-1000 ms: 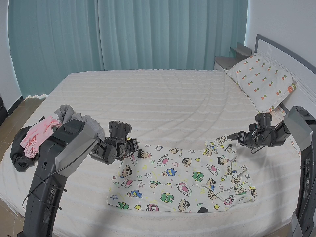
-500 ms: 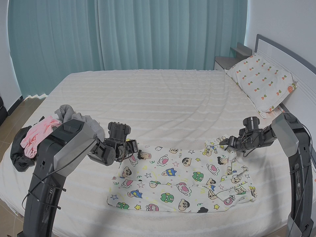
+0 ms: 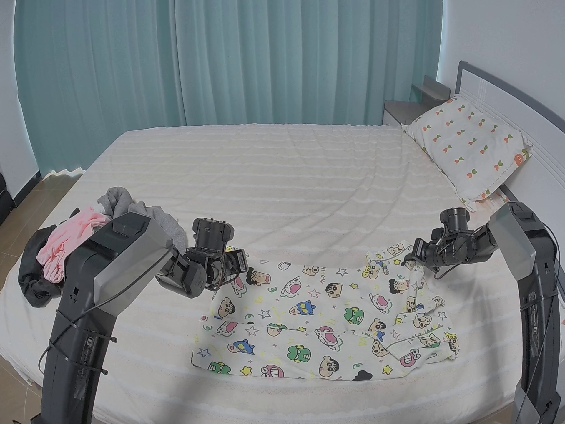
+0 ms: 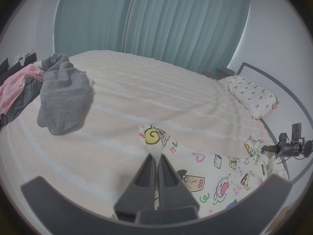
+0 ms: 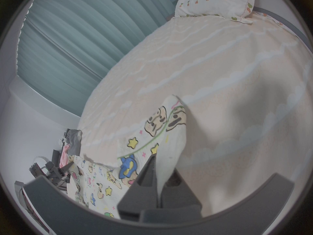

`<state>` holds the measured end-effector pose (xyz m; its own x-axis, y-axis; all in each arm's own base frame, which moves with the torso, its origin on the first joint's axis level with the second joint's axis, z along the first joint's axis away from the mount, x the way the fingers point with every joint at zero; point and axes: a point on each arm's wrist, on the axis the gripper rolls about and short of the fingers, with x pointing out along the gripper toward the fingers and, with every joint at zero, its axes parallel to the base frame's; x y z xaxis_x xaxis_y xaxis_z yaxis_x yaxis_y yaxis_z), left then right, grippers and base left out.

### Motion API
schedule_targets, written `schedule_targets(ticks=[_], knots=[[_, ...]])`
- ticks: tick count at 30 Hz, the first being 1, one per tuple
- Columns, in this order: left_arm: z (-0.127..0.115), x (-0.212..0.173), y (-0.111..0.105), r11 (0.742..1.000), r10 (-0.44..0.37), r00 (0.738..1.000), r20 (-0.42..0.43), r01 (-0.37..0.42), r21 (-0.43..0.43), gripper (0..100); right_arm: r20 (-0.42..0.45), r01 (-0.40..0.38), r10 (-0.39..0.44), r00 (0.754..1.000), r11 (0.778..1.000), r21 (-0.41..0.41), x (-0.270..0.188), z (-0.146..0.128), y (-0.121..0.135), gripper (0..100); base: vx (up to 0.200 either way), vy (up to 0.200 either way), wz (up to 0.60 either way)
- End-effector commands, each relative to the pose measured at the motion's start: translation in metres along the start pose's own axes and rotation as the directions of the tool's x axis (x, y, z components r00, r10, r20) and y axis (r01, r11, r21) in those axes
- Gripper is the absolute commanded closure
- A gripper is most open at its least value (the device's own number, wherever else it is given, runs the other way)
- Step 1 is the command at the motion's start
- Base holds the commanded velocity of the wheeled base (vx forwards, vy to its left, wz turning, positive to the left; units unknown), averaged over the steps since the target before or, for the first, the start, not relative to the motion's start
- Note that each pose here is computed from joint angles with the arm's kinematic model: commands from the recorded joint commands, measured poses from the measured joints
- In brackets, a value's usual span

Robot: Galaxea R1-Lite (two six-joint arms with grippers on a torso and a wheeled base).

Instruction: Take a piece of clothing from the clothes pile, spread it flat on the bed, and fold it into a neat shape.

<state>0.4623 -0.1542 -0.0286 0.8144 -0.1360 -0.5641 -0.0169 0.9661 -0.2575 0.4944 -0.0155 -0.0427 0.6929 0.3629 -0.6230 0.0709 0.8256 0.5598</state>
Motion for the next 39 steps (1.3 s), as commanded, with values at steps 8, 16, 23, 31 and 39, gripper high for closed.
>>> schedule_targets(ticks=[8, 16, 23, 31, 39], knots=[[0.01, -0.009, -0.002, 0.999, 0.029, 0.993, 0.115, -0.027, -0.019, 100, 0.098, -0.144, 0.142, 0.985, 0.989, 0.015, -0.037, 0.003, 0.002, 100, 0.0, 0.0, 0.0], [0.012, -0.018, -0.001, 0.999, 0.038, 0.993, 0.116, -0.037, -0.016, 100, 0.116, -0.208, 0.207, 0.971, 0.978, -0.004, -0.054, 0.003, -0.001, 100, 0.0, 0.0, 0.0], [0.017, -0.028, -0.002, 0.999, 0.033, 0.992, 0.12, -0.032, -0.014, 100, 0.138, -0.247, 0.248, 0.959, 0.969, -0.025, -0.067, 0.005, -0.005, 100, 0.0, 0.0, 0.0], [0.017, -0.03, -0.003, 1.0, 0.024, 0.99, 0.139, -0.023, -0.01, 100, 0.126, -0.299, 0.302, 0.945, 0.953, -0.042, -0.082, 0.001, -0.004, 100, 0.0, 0.0, 0.0], [0.005, -0.034, 0.001, 0.999, 0.036, 0.994, 0.1, -0.039, 0.031, 100, 0.077, -0.336, 0.338, 0.938, 0.941, -0.033, -0.093, -0.012, -0.006, 100, 0.0, 0.0, 0.0]])
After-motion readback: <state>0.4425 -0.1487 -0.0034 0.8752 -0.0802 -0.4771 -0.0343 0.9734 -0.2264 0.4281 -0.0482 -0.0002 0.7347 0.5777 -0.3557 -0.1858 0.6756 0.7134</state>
